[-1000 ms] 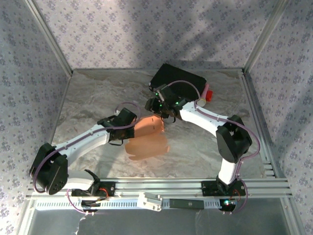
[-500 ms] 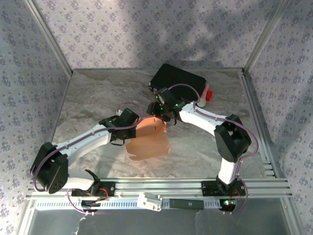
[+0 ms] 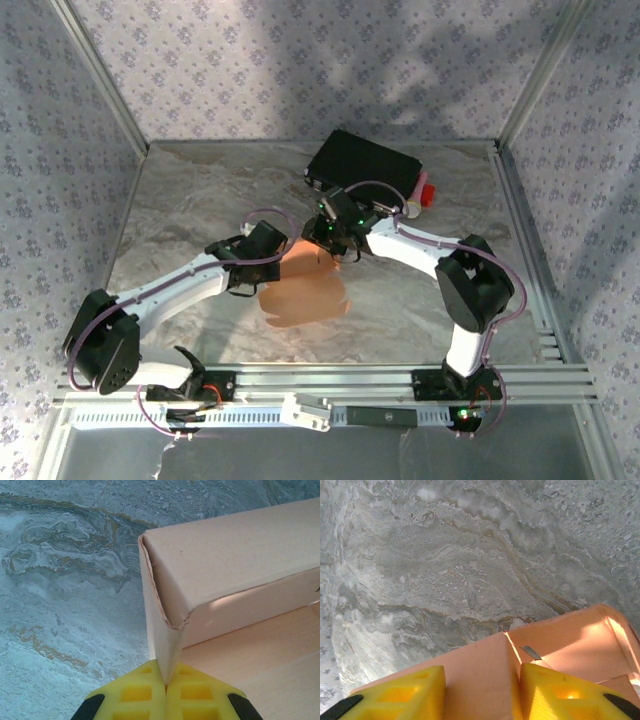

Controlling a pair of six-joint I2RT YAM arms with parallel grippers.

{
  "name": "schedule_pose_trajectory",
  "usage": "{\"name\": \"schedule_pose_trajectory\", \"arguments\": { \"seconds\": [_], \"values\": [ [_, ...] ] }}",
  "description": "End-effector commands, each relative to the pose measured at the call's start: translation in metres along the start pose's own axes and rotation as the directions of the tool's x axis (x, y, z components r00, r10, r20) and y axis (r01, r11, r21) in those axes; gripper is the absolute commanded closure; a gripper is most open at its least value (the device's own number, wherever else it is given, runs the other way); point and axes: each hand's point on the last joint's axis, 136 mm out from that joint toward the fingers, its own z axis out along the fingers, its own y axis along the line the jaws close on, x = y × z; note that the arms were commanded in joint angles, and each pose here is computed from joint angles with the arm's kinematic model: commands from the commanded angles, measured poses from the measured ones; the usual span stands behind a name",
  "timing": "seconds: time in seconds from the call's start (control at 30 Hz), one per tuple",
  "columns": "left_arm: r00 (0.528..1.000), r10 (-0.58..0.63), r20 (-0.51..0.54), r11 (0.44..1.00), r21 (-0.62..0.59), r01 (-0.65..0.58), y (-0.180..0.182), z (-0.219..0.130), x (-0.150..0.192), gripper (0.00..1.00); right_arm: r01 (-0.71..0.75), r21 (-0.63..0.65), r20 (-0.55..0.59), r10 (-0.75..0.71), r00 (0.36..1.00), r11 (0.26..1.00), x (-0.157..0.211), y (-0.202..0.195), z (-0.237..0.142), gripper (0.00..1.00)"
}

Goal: Fold the paper box

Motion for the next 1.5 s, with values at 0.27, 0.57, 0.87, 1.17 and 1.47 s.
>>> {"name": "schedule_pose_trajectory", "arguments": {
  "seconds": [0.27, 0.57, 0.87, 1.17, 1.47],
  "values": [
    [0.999, 0.026, 0.034, 1.000, 0.006, -0.026, -0.006, -0.007, -0.008, 1.00, -0.182, -0.167, -0.008, 0.183, 0.983, 0.969, -0.005, 0.015, -0.010, 0.78],
    [0.999, 0.019, 0.042, 1.000, -0.007, -0.019, -0.003, -0.009, -0.008, 1.00, -0.172, -0.192, 0.035, 0.181, 0.983, 0.966, -0.007, 0.014, -0.029, 0.46],
    [0.997, 0.026, 0.072, 0.999, -0.024, -0.024, 0.000, -0.012, -0.009, 1.00, 0.013, -0.087, 0.199, 0.005, 0.980, 0.996, 0.025, -0.036, -0.068, 0.46],
    [0.995, 0.036, 0.092, 0.999, -0.022, -0.034, -0.001, -0.015, -0.012, 1.00, 0.047, -0.022, 0.162, -0.043, 0.986, 0.999, 0.041, -0.054, -0.044, 0.48],
    [0.994, 0.036, 0.101, 0.999, -0.018, -0.035, -0.001, -0.018, -0.014, 1.00, 0.038, 0.008, 0.143, -0.039, 0.989, 0.999, 0.037, -0.056, -0.018, 0.53]
  ]
}}
